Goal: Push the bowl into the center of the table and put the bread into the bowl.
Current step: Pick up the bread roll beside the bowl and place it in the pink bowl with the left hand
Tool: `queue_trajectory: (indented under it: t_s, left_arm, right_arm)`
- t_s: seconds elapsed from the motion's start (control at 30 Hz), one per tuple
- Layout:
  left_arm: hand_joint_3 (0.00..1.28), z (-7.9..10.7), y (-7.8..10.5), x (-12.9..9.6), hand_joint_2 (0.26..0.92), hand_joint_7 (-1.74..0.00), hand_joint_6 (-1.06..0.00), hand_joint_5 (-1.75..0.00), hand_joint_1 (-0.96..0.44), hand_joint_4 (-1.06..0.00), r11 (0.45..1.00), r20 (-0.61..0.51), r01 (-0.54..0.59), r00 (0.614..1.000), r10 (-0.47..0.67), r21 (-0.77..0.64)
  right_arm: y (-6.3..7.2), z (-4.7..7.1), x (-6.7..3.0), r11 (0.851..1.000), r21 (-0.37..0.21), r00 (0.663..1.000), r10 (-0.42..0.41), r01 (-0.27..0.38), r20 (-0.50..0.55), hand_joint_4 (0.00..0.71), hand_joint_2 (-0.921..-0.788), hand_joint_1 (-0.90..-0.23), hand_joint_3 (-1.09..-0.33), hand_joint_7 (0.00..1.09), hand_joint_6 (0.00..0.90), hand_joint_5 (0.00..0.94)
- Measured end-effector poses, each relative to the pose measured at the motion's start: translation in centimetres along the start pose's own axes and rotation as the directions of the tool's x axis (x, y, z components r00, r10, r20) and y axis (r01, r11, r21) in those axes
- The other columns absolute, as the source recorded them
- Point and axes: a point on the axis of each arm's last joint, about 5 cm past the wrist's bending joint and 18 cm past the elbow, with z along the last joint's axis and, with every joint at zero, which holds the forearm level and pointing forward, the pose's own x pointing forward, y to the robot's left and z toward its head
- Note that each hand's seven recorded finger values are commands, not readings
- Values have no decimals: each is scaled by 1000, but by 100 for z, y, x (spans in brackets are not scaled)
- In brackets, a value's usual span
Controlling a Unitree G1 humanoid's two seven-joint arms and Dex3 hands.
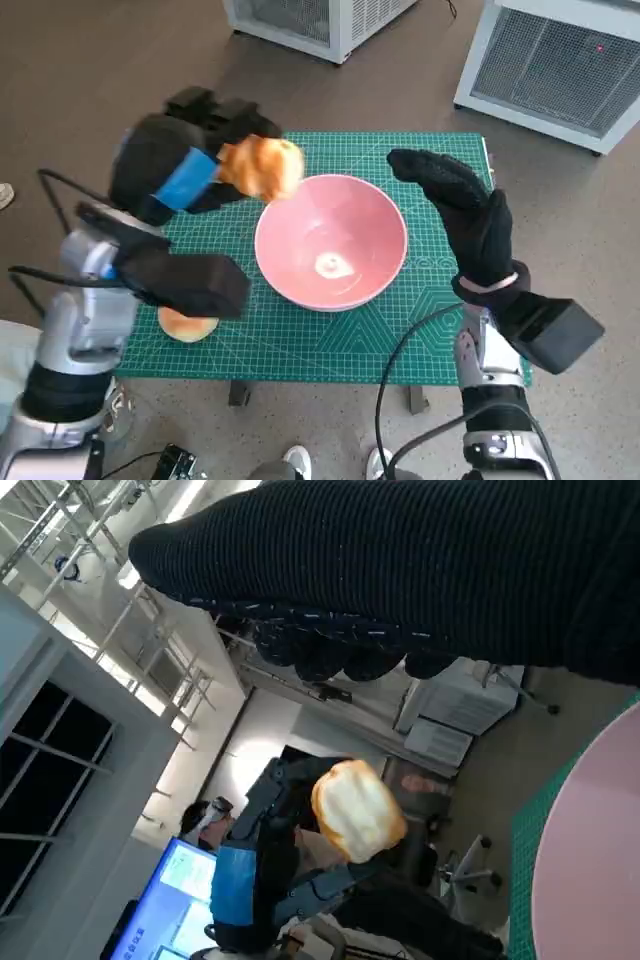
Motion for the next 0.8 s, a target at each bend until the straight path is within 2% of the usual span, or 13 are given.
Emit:
queue_trajectory:
  t_s: [0.4, 0.43, 0.5, 0.53, 0.57, 0.6, 0.7, 0.8]
  left_arm:
    - [32, 100, -275, 166, 919, -1162, -627, -1071, 1, -776, 988, 58, 153, 987, -152, -6]
    - [58, 100, -304, 176, 920, -1185, -583, -1104, 1, -762, 986, 56, 164, 985, -163, -13]
    - [146, 96, -349, 186, 920, -1275, -521, -1228, 1, -617, 981, 51, 190, 981, -188, -27]
    - [142, 95, -366, 189, 879, -958, -400, -902, -3, -468, 978, 46, 204, 978, -202, -34]
    - [130, 95, -379, 192, 870, -801, -381, -741, -4, -439, 973, 36, 227, 974, -225, -45]
    - [106, 95, -389, 195, 848, -549, -313, -474, -21, -333, 967, 21, 249, 968, -248, -56]
    - [57, 92, -408, 207, 827, -206, -230, -155, -61, -173, 935, -44, 342, 937, -347, -99]
    - [36, 74, -426, 208, 819, -88, -202, -52, -98, -113, 894, -96, 423, 894, -438, -146]
  right_arm:
    - [-2, 3, -14, 1000, 0, 1000, 0, 0, -3, 232, -921, -770, -742, 641, -1, 0]
    - [-2, 4, -17, 1000, 0, 1000, -1, 1, -3, 232, -921, -770, -742, 640, -1, 0]
    - [-1, 5, -19, 1000, 0, 1000, -1, 1, -3, 231, -921, -769, -741, 639, -1, 0]
    - [-1, 8, -19, 1000, -1, 1000, 0, 0, -2, 231, -921, -769, -741, 639, -1, 0]
    - [-2, 10, -21, 1000, -1, 1000, -1, 1, -1, 231, -921, -769, -741, 639, -1, 0]
    - [-2, 12, -22, 1000, 0, 1000, -1, 1, -1, 230, -921, -768, -741, 638, -1, 0]
    - [-1, 19, -26, 1000, 1, 1000, -1, 1, 0, 229, -921, -765, -742, 637, -1, 0]
    - [-1, 25, -35, 1000, 2, 1000, -3, 3, 1, 228, -921, -764, -743, 636, -1, 0]
